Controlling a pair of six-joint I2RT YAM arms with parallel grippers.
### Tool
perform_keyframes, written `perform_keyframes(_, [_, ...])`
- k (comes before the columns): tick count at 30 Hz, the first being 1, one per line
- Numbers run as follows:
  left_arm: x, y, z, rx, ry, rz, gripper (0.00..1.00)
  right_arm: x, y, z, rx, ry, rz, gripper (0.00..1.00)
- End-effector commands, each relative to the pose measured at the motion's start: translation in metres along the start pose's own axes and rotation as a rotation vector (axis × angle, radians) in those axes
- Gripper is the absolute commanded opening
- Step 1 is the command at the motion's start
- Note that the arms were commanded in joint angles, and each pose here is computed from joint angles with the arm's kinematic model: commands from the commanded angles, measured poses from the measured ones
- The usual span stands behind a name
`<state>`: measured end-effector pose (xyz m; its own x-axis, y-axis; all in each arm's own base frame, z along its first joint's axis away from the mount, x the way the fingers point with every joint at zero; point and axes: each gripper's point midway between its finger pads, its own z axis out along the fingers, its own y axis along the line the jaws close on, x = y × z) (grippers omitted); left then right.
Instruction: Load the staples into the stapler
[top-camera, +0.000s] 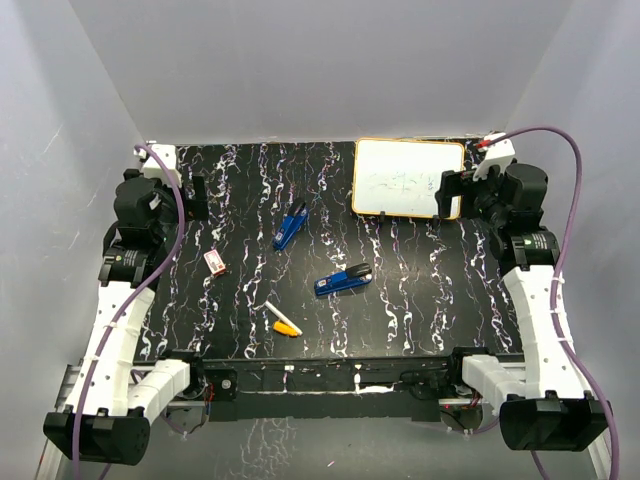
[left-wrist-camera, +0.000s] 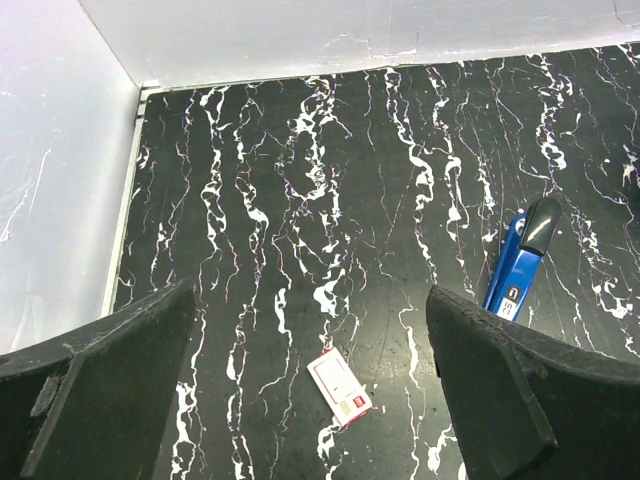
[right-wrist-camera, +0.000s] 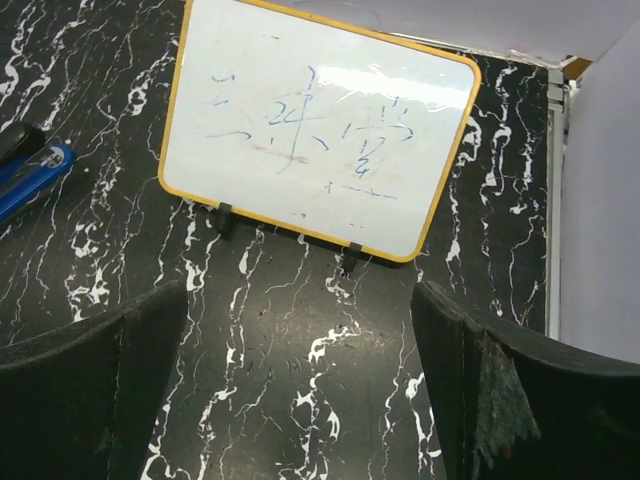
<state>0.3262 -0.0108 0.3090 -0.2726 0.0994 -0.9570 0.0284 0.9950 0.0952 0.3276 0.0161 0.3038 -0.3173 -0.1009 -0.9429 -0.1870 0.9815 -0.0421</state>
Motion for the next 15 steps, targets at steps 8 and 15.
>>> perform_keyframes(8, [-0.009,-0.004,0.001,0.055,-0.051,-0.008,0.97,-0.024,0.02,0.004,-0.039,-0.057,-0.084,0.99])
perform_keyframes(15, [-0.01,-0.04,-0.002,0.285,-0.061,0.068,0.97,-0.03,0.024,0.005,-0.047,-0.072,-0.144,0.99])
